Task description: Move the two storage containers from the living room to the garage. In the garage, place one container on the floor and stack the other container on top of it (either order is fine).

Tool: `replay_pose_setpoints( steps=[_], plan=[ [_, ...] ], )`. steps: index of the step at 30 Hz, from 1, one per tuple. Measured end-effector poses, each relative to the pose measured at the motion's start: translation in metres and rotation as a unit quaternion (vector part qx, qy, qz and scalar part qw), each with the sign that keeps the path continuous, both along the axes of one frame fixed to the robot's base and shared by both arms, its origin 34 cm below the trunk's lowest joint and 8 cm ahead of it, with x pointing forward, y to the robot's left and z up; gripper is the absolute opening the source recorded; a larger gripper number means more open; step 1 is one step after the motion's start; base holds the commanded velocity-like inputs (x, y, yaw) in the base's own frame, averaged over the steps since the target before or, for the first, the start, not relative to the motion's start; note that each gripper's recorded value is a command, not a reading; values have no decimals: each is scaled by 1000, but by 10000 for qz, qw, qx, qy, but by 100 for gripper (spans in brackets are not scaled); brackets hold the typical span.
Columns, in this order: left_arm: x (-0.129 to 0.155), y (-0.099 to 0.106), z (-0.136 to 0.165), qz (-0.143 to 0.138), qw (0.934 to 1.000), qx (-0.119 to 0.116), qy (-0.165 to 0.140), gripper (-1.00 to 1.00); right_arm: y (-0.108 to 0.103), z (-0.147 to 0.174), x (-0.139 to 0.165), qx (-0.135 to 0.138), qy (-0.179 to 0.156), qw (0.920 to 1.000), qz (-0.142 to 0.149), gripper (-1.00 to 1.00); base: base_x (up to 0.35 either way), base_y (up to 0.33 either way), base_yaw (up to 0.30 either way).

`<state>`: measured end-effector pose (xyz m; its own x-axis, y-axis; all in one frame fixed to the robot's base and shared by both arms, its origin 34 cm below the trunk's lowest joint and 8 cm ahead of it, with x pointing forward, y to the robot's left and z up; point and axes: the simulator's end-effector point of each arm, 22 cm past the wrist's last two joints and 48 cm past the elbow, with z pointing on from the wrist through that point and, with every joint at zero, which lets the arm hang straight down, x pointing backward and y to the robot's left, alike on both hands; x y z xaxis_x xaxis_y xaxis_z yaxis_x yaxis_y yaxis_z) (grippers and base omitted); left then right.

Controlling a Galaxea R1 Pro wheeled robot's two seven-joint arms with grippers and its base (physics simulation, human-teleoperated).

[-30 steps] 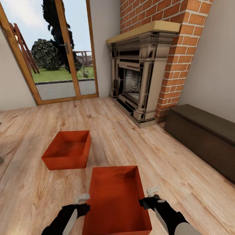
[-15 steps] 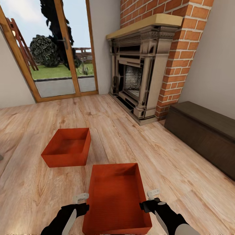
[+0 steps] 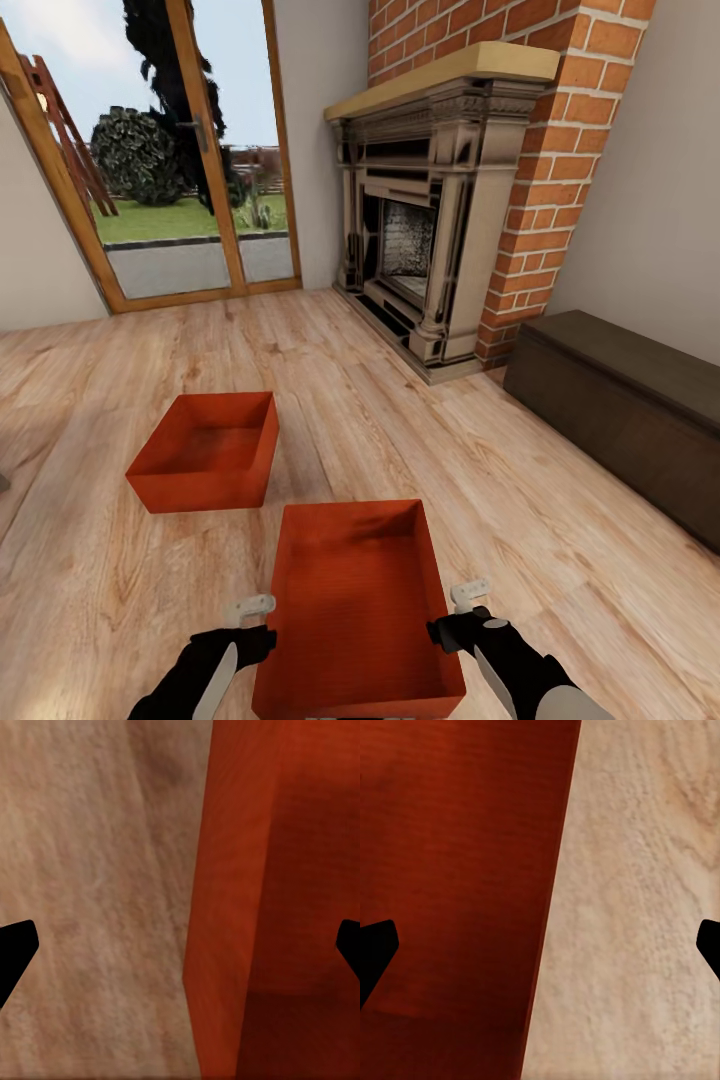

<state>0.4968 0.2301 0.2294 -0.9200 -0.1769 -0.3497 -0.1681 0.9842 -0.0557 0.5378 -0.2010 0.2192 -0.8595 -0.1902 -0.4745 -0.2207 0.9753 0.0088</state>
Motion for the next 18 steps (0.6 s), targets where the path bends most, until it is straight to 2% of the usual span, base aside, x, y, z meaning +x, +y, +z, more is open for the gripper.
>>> replay_pose_setpoints(
  steps=[12, 14, 18],
  plan=[
    [-5, 2, -3, -6, 10000, 20, 62, 100, 0, 1, 1, 6, -24, 10000, 0, 100, 0, 0, 0],
    [-11, 2, -8, -15, 9999, 23, 155, 100, 2, 4, 7, 38, -191, 9998, 9, 100, 0, 0, 0],
    [-12, -2, -10, -36, 9996, -10, 263, 100, 2, 3, 6, 58, -267, 9996, 25, 100, 0, 0, 0]
  ],
)
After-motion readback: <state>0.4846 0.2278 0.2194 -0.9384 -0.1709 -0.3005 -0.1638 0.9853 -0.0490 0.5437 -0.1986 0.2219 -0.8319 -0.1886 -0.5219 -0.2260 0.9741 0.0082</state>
